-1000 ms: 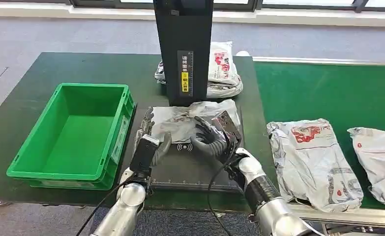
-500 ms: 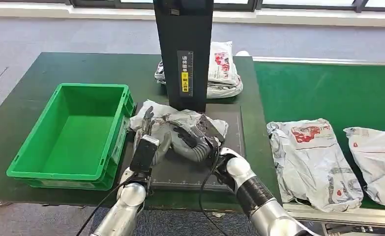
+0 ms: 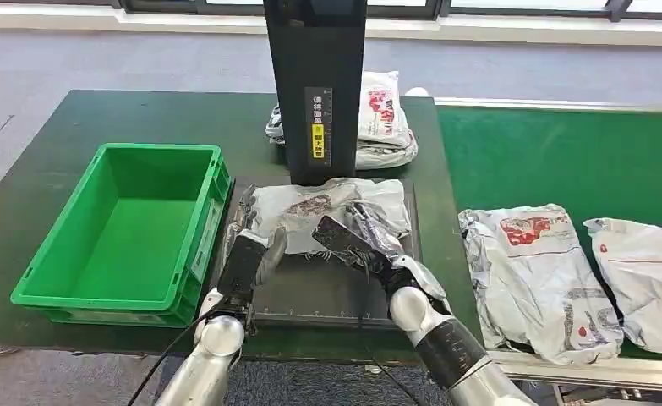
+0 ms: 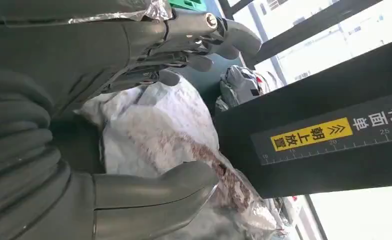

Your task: Moved the parcel from conveyor to table for the left to box.

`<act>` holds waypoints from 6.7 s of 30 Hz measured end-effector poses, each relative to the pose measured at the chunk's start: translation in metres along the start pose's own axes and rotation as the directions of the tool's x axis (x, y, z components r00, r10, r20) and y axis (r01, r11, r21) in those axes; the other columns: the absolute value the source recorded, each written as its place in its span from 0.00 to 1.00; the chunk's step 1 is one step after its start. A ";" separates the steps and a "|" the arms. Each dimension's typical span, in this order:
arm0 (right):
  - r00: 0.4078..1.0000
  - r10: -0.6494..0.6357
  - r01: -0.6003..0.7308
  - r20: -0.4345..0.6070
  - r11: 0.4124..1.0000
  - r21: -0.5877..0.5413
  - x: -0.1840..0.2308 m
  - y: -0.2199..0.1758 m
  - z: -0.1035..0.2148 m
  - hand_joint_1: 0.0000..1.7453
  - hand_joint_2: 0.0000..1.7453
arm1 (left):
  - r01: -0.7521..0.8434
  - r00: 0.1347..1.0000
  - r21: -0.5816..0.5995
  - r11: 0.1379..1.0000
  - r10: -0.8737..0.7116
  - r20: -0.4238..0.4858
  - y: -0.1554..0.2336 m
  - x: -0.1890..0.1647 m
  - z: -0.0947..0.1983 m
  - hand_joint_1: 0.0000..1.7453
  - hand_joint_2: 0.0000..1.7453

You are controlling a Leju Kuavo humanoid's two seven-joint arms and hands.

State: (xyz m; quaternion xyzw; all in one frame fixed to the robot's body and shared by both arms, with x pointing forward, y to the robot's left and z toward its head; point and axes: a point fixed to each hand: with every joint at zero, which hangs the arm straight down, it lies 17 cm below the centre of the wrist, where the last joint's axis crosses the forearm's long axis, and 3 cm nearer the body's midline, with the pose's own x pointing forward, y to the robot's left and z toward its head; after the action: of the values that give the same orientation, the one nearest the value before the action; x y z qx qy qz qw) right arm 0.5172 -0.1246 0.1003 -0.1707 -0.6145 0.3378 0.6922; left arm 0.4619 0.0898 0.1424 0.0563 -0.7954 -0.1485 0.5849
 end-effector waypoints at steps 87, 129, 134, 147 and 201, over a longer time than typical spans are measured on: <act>0.651 -0.470 0.509 0.596 0.853 0.116 0.014 -0.136 0.156 0.00 1.00 | 0.984 0.162 0.021 0.176 -0.942 0.293 -0.048 0.058 -0.139 1.00 1.00; 0.656 -0.452 0.475 0.604 0.870 0.134 0.015 -0.154 0.156 0.00 1.00 | 0.954 0.222 -0.272 0.130 -0.912 0.345 -0.047 0.018 -0.131 0.00 0.00; 0.663 -0.449 0.471 0.599 0.872 0.133 0.012 -0.154 0.156 0.00 1.00 | 0.942 0.222 -0.319 0.108 -0.912 0.346 -0.051 0.002 -0.124 0.00 0.00; 0.677 -0.437 0.456 0.592 0.881 0.129 0.005 -0.148 0.157 0.00 1.00 | 0.790 0.265 -0.609 -0.069 -0.857 0.442 -0.074 -0.072 -0.059 0.00 1.00; 0.823 -0.385 0.440 0.418 0.897 -0.042 -0.068 -0.133 0.191 0.00 1.00 | 0.674 0.424 0.723 0.151 -0.881 -0.210 0.294 0.191 -0.060 1.00 1.00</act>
State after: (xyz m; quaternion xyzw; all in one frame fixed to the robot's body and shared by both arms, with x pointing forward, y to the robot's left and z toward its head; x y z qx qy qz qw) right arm 0.3663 -0.2997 0.1724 -0.0080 -0.7864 0.1644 0.5954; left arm 0.4839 0.3090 0.4221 0.6654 -0.7007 -0.1109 0.2323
